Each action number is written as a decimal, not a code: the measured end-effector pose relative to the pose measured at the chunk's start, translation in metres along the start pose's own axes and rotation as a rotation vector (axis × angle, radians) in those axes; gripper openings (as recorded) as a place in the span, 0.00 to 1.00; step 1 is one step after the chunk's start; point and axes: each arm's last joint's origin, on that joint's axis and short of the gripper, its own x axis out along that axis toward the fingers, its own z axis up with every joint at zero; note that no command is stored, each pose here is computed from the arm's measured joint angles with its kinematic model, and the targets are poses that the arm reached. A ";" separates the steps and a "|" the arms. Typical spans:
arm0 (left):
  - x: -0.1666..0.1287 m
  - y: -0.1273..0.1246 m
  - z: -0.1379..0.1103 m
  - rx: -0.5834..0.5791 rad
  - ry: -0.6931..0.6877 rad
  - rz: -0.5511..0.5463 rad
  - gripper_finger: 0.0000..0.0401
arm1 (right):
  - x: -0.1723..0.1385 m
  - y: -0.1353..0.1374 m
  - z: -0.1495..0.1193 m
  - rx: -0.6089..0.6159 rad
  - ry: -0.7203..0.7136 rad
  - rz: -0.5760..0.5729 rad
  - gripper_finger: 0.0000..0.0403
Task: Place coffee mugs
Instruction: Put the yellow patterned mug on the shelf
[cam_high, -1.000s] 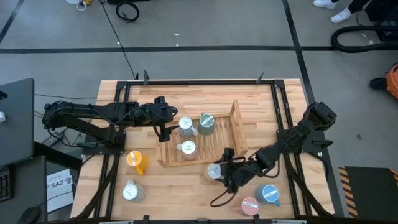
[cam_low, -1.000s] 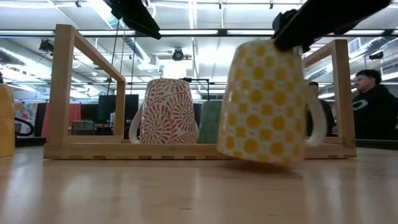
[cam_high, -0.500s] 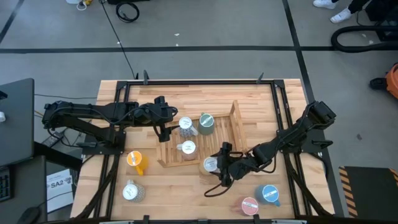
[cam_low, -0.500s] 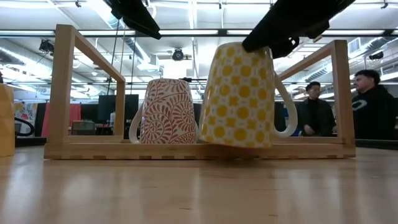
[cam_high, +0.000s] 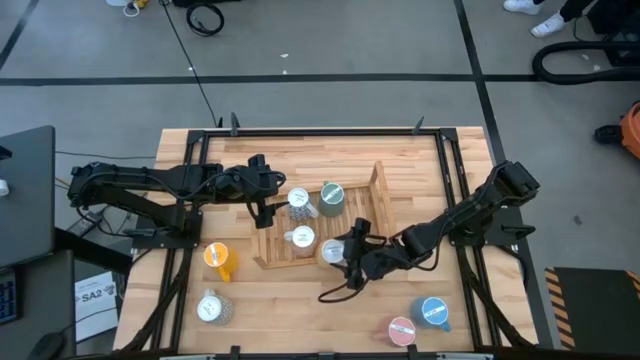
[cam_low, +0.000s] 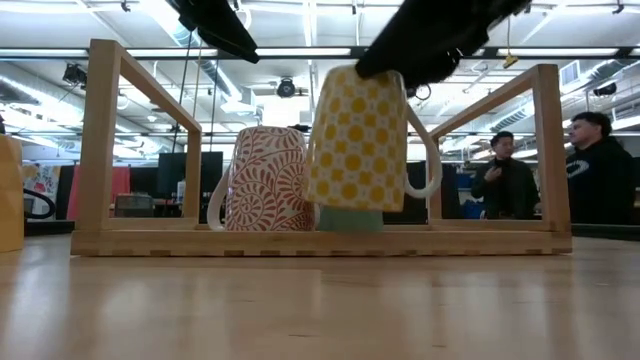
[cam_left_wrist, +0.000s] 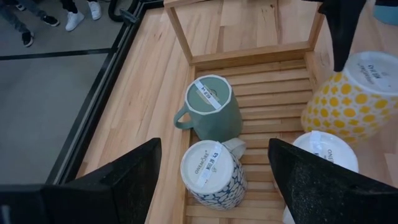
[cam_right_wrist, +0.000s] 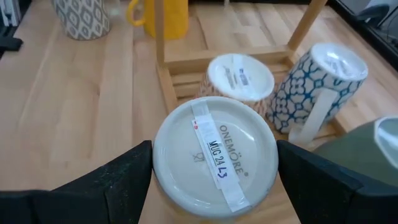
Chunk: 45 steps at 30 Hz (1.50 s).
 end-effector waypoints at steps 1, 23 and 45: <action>0.000 0.000 0.000 0.000 0.000 0.000 0.75 | 0.000 0.000 0.003 -0.003 0.001 -0.002 0.80; 0.000 0.000 0.000 0.000 0.000 0.000 0.75 | 0.009 -0.034 0.013 0.224 0.125 -0.171 0.81; 0.000 0.000 0.000 0.001 0.002 0.000 0.75 | 0.035 -0.039 0.001 0.489 0.109 -0.274 0.81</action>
